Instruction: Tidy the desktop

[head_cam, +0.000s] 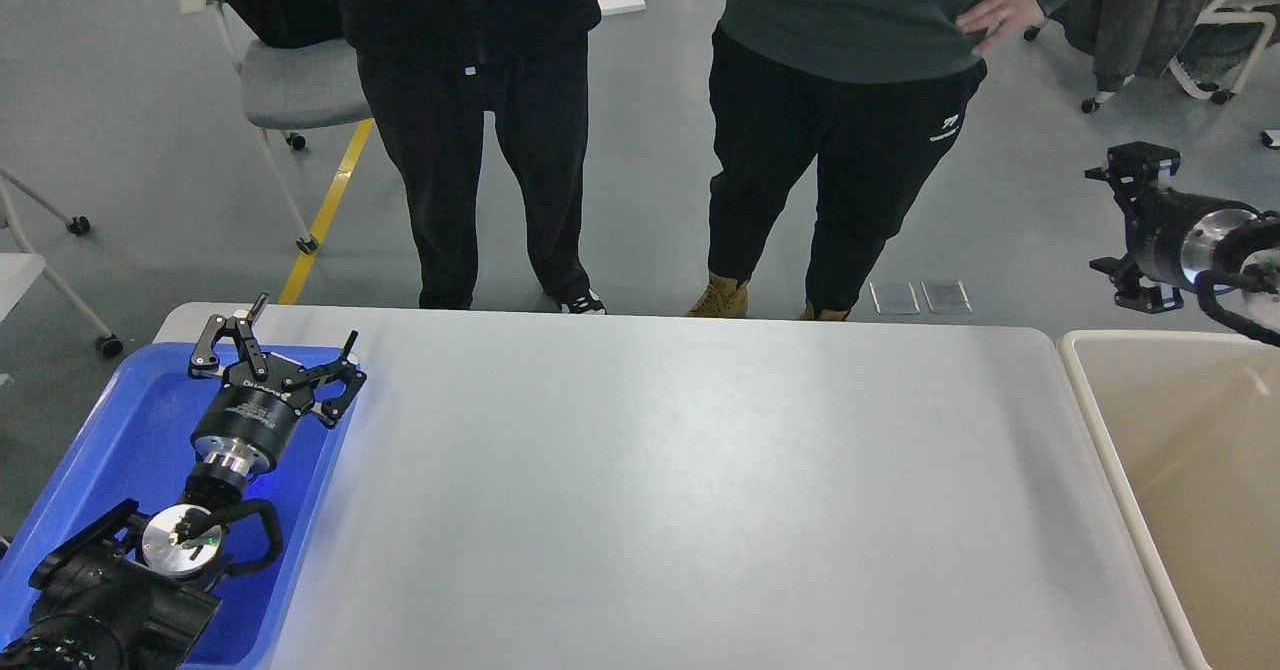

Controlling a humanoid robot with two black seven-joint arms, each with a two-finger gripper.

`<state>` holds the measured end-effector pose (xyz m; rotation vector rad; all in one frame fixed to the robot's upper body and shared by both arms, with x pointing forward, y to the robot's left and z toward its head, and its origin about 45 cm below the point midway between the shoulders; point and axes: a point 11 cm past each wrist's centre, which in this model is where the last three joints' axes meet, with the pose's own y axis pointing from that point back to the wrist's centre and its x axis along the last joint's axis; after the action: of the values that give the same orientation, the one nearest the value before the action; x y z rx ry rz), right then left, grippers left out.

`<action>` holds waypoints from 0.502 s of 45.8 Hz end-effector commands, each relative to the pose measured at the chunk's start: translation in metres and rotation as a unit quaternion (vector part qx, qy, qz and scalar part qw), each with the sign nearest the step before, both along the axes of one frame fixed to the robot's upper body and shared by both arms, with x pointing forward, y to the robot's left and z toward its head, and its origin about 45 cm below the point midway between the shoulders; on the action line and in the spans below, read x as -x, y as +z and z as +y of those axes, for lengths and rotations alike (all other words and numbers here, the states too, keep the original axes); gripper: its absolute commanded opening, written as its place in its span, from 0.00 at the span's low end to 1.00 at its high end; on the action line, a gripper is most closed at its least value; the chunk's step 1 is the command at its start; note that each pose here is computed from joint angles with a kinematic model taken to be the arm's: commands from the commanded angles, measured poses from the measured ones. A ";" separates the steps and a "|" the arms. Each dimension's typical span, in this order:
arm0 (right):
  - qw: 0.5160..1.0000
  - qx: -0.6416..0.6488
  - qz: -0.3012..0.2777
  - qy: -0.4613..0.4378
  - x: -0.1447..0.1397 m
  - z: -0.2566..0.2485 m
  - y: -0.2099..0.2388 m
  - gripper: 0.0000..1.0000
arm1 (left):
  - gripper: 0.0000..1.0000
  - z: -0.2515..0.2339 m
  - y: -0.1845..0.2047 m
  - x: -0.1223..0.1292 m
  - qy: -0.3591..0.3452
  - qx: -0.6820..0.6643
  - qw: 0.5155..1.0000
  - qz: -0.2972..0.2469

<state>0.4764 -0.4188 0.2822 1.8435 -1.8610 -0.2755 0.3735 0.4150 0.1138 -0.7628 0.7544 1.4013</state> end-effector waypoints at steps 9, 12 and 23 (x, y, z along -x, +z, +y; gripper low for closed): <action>0.970 -0.234 -0.053 0.028 -0.025 0.116 -0.014 1.00 | 1.00 0.000 0.000 0.000 0.000 0.000 1.000 0.000; 0.966 -0.249 -0.064 0.029 -0.023 0.124 -0.023 1.00 | 1.00 0.000 0.000 0.000 0.000 0.000 1.000 -0.001; 0.930 -0.362 -0.057 -0.002 -0.016 0.142 -0.045 1.00 | 1.00 0.000 0.000 0.000 0.000 0.000 1.000 -0.001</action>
<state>0.4975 -0.3024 0.2569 2.2683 -1.9440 -0.6709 0.3737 0.4150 0.1141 -0.7634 0.7539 1.4011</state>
